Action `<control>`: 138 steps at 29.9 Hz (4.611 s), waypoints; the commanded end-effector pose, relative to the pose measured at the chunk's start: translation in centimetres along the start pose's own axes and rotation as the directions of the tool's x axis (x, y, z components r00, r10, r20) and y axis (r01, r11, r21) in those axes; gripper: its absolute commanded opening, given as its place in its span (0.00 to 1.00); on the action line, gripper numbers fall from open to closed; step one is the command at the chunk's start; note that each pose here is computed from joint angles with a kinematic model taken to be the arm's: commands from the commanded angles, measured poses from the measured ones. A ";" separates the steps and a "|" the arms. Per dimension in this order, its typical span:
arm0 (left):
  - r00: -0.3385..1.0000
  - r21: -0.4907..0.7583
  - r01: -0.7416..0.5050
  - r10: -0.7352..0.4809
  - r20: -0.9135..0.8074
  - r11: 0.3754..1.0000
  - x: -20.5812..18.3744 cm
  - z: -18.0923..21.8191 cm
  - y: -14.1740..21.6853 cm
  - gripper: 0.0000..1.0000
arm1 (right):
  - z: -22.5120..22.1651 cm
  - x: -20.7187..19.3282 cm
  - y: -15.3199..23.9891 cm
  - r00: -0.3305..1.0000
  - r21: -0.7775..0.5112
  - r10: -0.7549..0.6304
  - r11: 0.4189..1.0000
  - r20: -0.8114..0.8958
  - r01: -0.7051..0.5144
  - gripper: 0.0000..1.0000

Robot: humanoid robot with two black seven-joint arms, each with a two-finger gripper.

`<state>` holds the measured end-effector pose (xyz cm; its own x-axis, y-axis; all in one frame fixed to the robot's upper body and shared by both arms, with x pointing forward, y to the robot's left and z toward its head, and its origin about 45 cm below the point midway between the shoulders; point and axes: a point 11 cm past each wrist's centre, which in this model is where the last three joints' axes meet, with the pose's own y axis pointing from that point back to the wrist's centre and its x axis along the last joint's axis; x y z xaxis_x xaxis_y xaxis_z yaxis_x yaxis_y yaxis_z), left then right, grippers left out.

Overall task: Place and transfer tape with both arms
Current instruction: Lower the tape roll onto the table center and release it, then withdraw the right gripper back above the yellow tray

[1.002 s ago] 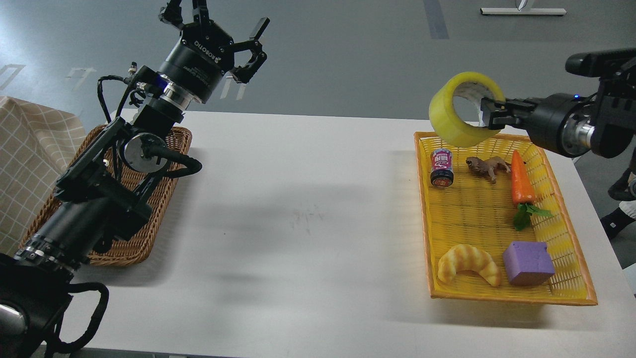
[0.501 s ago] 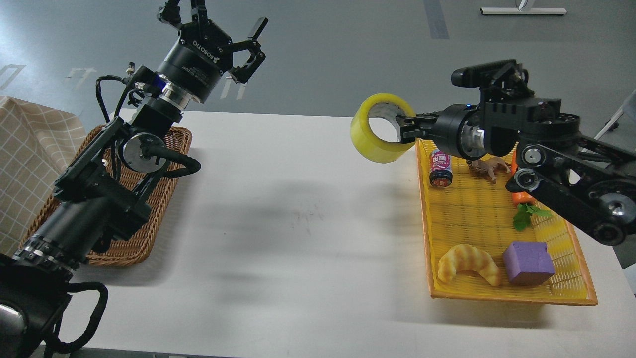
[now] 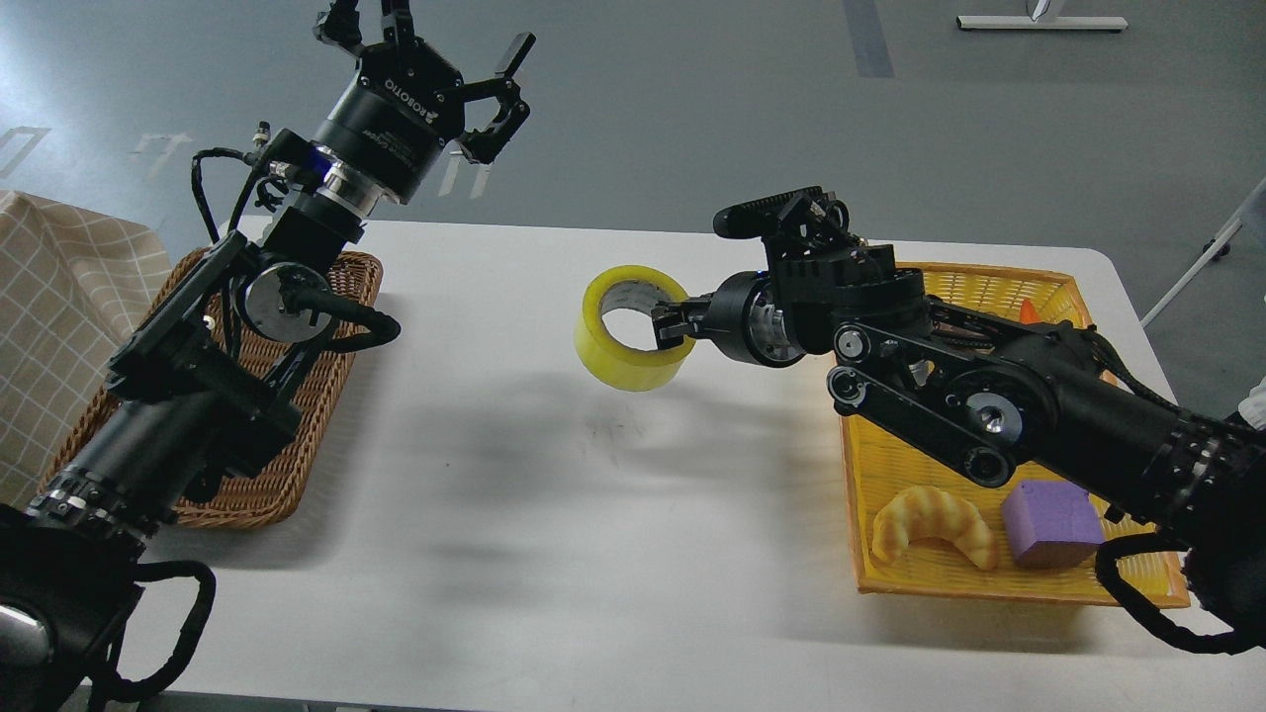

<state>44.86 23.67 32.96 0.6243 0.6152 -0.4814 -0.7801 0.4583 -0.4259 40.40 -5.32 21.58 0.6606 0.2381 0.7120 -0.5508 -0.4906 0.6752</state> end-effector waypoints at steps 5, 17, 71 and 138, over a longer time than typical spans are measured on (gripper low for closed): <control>1.000 -0.001 0.004 -0.004 0.001 1.000 -0.1 0.1 -0.1 0.98 | -1.4 -2.0 -2.0 0.998 -0.005 -0.057 0.998 -0.013 0.057 0.00; 1.000 -0.005 0.005 -0.005 0.001 1.000 -0.1 0.2 -0.1 0.98 | 0.4 -3.1 -2.6 0.996 -0.064 -0.092 0.994 -0.016 0.091 0.00; 1.000 -0.009 0.005 -0.005 0.000 1.000 -0.2 0.2 -0.1 0.98 | 1.9 -6.5 -3.4 0.987 -0.106 -0.162 0.981 -0.007 0.160 0.30; 0.999 0.035 -0.008 0.006 0.049 0.999 0.6 0.5 0.4 0.98 | 19.8 4.4 21.7 0.223 -0.030 0.255 0.719 0.941 -0.695 0.98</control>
<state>44.95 24.44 32.77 0.6171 0.6466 -0.4485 -0.7857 0.4750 -0.3963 41.52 -30.14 34.34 0.5074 -0.8254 0.2475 -0.8599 -0.5036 0.0835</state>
